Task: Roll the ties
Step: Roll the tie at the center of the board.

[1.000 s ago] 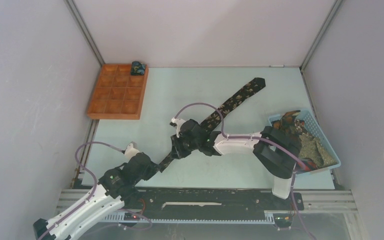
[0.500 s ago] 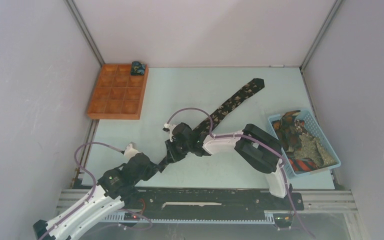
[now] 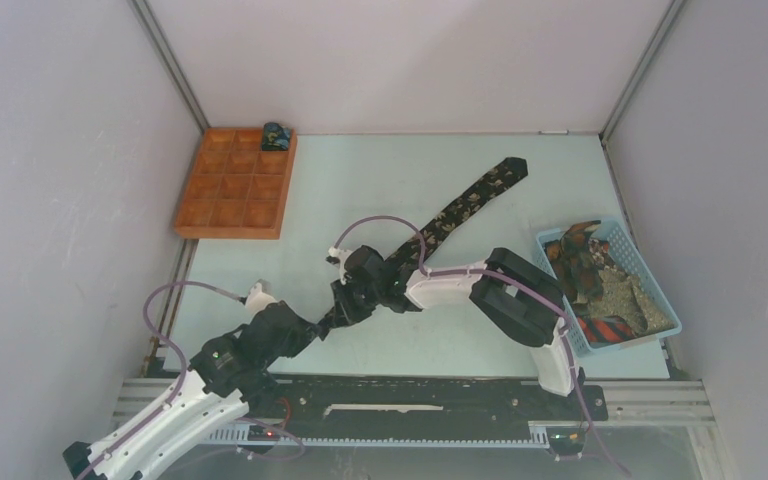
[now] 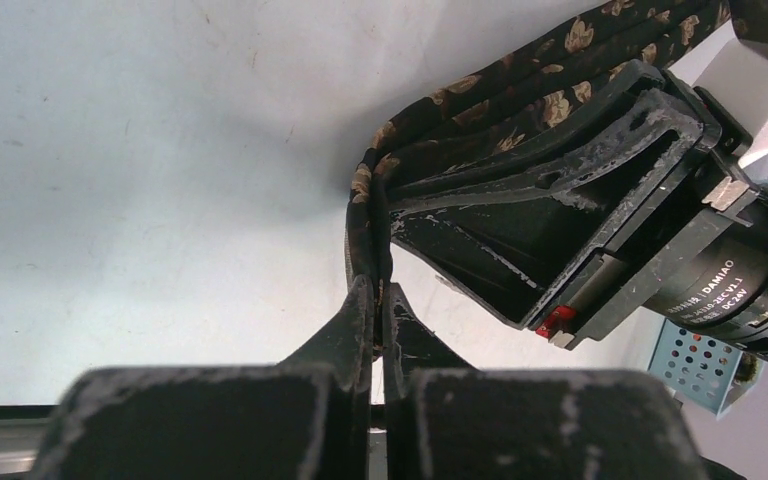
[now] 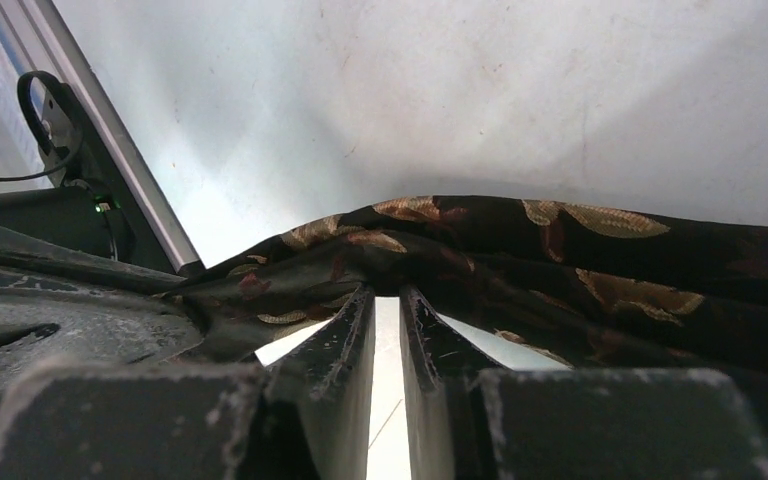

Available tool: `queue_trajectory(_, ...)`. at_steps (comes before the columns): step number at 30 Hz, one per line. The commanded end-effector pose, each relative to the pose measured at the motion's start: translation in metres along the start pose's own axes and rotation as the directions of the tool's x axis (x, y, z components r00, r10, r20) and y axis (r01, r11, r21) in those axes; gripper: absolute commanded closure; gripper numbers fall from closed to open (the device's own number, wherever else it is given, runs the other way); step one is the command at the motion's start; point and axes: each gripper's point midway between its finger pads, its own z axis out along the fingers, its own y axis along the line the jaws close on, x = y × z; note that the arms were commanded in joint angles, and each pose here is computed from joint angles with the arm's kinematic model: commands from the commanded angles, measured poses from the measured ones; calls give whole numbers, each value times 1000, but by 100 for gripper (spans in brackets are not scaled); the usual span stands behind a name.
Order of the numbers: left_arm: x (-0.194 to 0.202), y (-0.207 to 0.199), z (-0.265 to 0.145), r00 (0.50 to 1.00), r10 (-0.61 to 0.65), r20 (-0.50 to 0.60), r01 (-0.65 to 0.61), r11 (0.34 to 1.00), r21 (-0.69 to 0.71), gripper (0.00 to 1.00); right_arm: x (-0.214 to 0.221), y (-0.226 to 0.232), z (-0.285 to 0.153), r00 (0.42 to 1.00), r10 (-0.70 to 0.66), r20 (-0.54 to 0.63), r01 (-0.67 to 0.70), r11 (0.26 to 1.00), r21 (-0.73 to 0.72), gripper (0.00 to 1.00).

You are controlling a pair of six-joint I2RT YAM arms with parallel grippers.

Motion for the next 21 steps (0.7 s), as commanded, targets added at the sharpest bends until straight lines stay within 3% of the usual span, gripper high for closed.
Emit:
queue_trajectory(1,-11,-15,-7,999,-31,33,30,999,32,100,-32,11,-14,996,-40,83,40,999,2,82)
queue_trajectory(21,-13,-20,-7,999,-35,39,34,999,37,100,-41,22,-9,994,-59,88,62,998,-29,84)
